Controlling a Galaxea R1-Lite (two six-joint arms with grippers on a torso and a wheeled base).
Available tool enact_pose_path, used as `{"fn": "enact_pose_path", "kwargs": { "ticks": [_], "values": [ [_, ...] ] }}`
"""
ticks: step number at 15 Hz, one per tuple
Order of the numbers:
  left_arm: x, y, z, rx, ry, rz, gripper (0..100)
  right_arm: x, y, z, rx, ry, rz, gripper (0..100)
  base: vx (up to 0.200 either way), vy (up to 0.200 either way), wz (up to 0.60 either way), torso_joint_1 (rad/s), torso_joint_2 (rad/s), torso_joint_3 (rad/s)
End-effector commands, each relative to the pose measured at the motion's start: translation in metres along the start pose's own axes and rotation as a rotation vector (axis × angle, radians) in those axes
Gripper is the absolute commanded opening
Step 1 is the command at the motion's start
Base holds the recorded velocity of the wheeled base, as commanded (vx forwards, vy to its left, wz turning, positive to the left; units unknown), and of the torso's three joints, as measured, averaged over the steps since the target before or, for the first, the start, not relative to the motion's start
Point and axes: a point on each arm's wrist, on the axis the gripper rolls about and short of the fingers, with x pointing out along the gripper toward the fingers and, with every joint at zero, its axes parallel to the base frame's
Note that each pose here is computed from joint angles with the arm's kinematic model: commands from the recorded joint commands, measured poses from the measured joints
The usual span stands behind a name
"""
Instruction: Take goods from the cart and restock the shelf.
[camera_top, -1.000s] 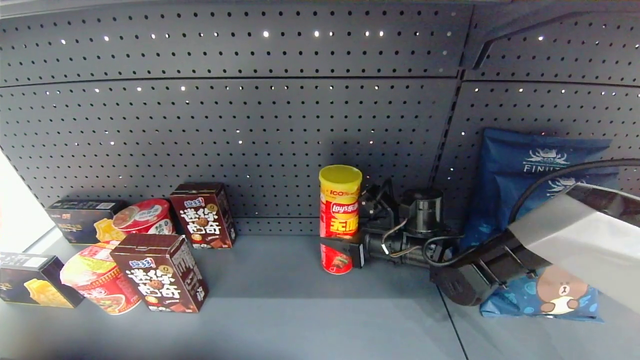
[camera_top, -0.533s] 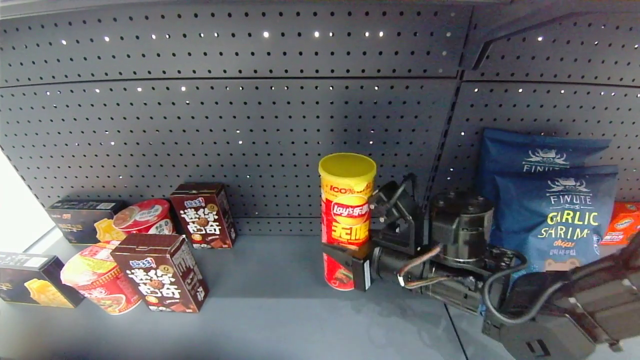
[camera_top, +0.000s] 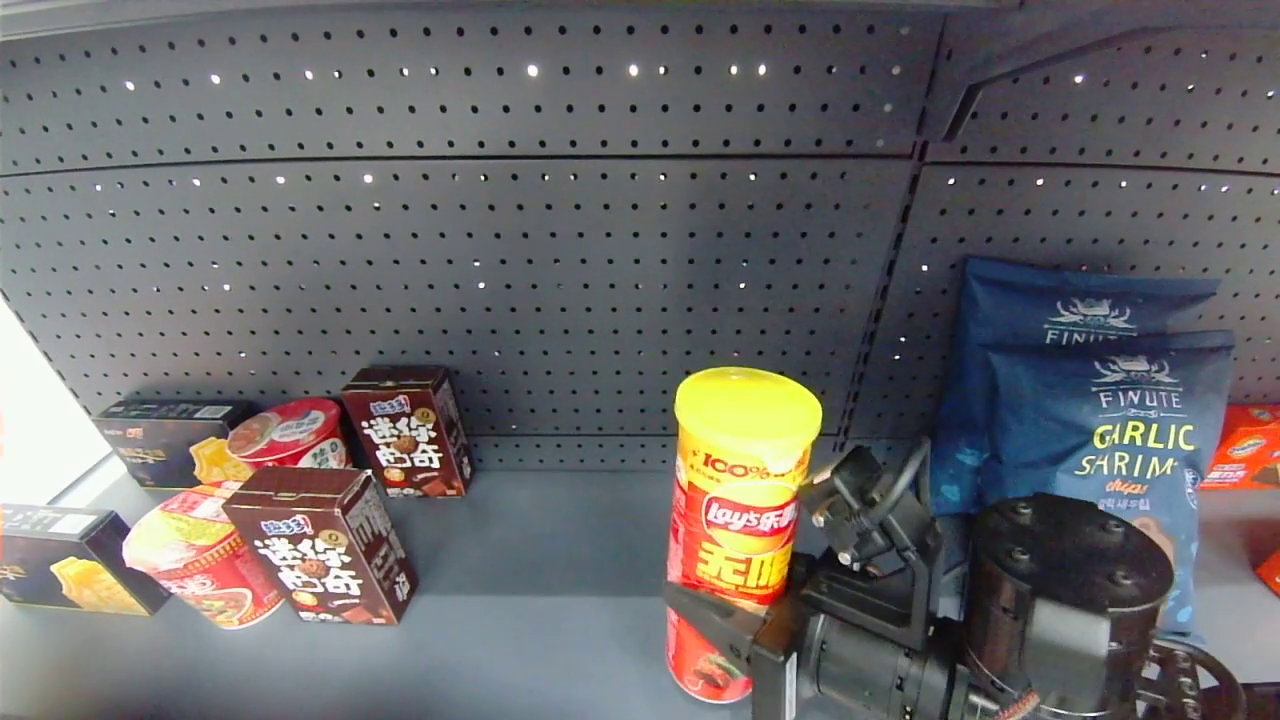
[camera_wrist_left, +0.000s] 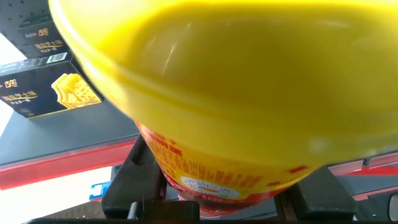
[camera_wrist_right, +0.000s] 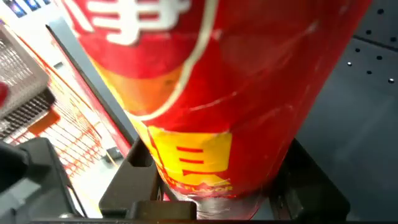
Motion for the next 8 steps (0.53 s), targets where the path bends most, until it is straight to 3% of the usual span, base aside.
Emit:
{"fn": "enact_pose_path", "kwargs": {
  "ticks": [1,8],
  "values": [
    [0.000,0.000,0.000,0.002,0.000,0.008,0,-0.007,-0.003,-0.010,0.002,0.033,-0.006,0,0.000,0.000,0.00,0.000,0.00,0.000],
    [0.000,0.001,0.000,0.003,-0.001,0.030,0,0.017,-0.016,-0.034,0.005,0.054,-0.048,0,0.000,0.000,0.00,0.000,0.00,0.000]
  ]
}}
